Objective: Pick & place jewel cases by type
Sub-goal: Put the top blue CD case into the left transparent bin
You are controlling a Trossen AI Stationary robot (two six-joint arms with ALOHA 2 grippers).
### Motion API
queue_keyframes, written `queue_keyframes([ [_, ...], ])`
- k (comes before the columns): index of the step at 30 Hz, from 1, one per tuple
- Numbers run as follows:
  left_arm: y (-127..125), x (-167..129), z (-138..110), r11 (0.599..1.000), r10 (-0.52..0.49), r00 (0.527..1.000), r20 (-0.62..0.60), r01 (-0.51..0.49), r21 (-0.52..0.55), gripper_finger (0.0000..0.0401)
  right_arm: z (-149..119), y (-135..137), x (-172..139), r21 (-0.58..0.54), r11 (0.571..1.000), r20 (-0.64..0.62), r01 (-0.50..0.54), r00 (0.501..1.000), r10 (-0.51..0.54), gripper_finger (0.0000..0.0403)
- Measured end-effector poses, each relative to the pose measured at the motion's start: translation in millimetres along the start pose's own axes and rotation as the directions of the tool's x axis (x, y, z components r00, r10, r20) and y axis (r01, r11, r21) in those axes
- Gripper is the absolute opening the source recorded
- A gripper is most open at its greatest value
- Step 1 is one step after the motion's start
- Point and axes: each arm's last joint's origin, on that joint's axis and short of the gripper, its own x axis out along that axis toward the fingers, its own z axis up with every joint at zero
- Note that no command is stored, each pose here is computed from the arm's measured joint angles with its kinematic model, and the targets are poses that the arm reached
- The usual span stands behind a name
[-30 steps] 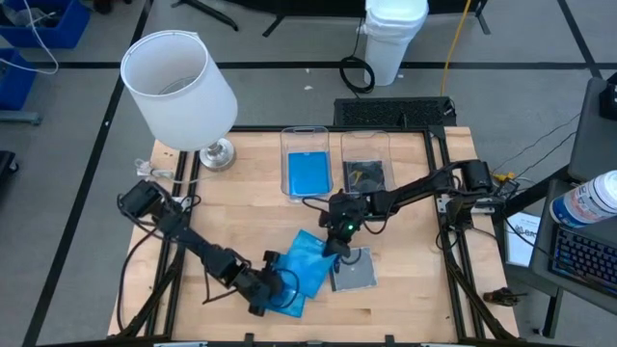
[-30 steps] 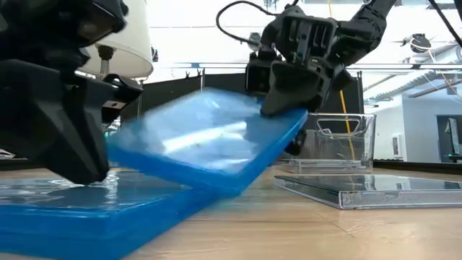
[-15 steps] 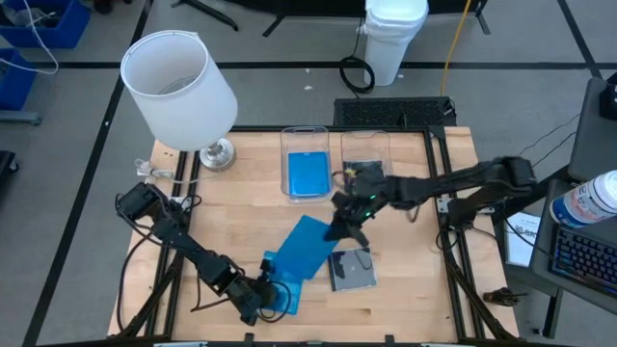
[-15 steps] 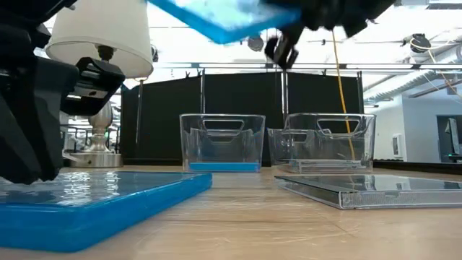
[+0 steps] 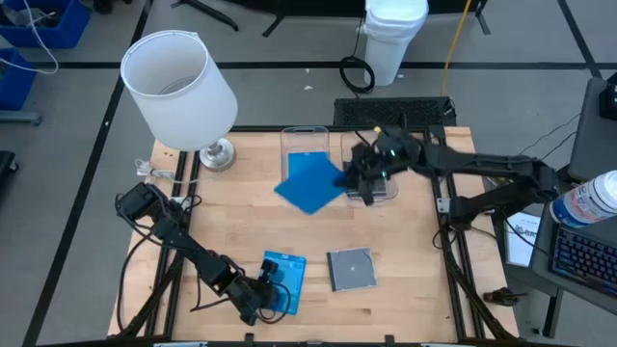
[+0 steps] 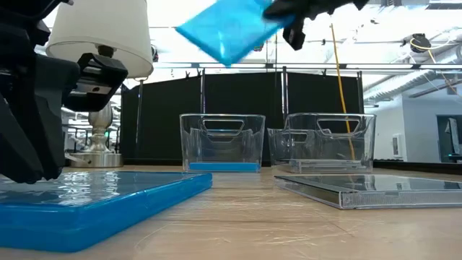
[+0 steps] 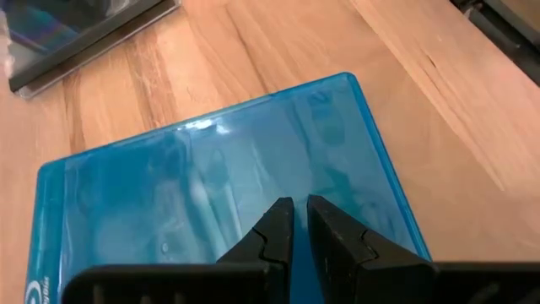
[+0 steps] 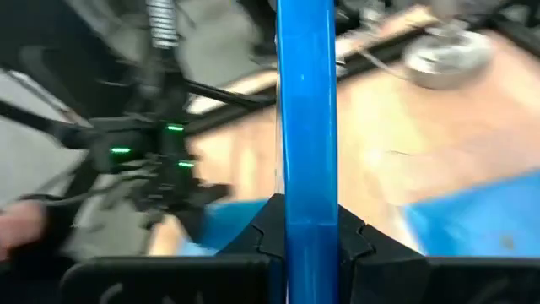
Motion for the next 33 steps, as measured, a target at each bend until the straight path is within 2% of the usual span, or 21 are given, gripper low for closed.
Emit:
queue_keyframes([
  [8, 7, 2, 0, 1.0, 0.016, 1.0, -0.011, -0.016, 0.017, 0.0047, 71, -49, -17, -0.029, 0.977, -0.114, 0.21, 0.97, -0.212, 0.0024],
  [10, 10, 3, 0, 0.999, 0.021, 1.0, -0.017, -0.02, 0.024, 0.0046, 81, -64, -10, -0.016, 0.975, -0.169, 0.22, 0.961, -0.22, 0.0024],
  [13, 13, 3, -2, 0.999, 0.028, 0.999, -0.034, -0.028, 0.026, 0.0047, 93, -86, 5, -0.006, 0.984, -0.22, 0.18, 0.959, -0.177, 0.0024],
  [16, 15, 4, -3, 0.999, 0.036, 0.998, -0.053, -0.035, 0.022, 0.0047, 95, -106, 22, -0.049, 0.984, -0.303, 0.169, 0.937, -0.176, 0.0023],
  [19, 15, 3, -4, 0.999, 0.038, 0.997, -0.064, -0.037, 0.022, 0.0047, 85, -123, 38, -0.088, 0.986, -0.437, 0.145, 0.884, -0.169, 0.0023],
  [22, 15, 3, -5, 0.999, 0.039, 0.997, -0.071, -0.038, 0.025, 0.0046, 79, -136, 50, -0.127, 0.974, -0.49, 0.186, 0.842, -0.224, 0.0024],
  [28, 16, 3, -5, 0.999, 0.041, 0.996, -0.073, -0.039, 0.026, 0.0047, 70, -151, 65, -0.122, 0.982, -0.515, 0.146, 0.836, -0.188, 0.0024],
  [33, 16, 4, -5, 0.999, 0.041, 0.996, -0.074, -0.041, 0.004, 0.0046, 67, -149, 67, -0.149, 0.982, -0.531, 0.117, 0.829, -0.179, 0.0024],
])
